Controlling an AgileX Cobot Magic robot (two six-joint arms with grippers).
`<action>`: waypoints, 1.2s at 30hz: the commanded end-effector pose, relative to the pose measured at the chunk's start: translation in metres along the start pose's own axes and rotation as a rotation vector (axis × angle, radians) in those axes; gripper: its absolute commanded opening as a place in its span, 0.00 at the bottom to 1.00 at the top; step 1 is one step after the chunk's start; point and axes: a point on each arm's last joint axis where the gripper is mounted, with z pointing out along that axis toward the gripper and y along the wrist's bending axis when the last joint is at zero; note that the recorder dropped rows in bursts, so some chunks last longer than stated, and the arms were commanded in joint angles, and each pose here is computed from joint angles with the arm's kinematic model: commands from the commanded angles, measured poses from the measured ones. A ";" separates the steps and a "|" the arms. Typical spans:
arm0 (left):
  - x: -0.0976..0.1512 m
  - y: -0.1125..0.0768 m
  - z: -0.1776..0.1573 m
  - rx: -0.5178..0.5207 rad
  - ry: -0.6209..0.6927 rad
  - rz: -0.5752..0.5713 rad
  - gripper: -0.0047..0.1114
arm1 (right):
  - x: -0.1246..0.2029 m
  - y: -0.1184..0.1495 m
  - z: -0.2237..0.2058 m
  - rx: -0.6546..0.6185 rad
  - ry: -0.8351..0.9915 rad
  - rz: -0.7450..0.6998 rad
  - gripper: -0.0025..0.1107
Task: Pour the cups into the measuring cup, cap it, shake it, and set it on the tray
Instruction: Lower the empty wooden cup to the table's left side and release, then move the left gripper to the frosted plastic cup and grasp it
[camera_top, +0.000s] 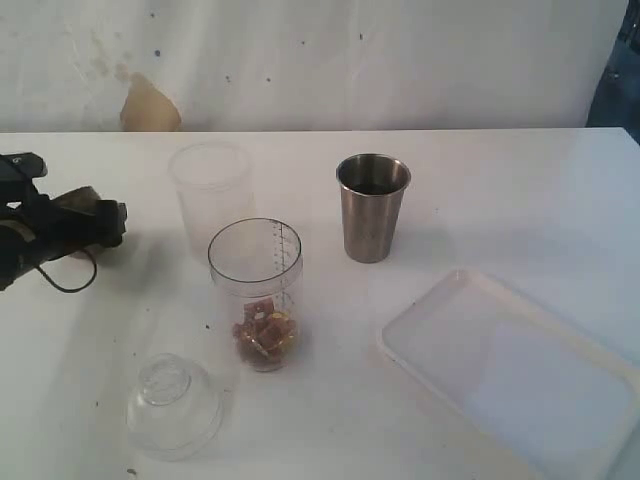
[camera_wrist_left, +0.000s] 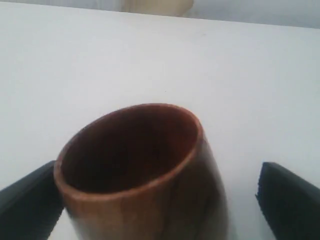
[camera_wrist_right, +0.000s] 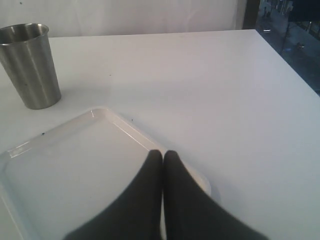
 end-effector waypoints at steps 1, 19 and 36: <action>0.000 0.000 0.000 0.004 -0.002 0.002 0.94 | 0.000 0.000 0.000 0.001 -0.003 -0.006 0.02; -0.115 -0.057 -0.055 0.197 0.033 0.064 0.94 | 0.000 0.000 0.000 0.001 -0.003 -0.006 0.02; -0.156 -0.112 -0.068 0.042 0.178 0.053 0.49 | 0.000 0.000 0.000 0.001 -0.003 -0.006 0.02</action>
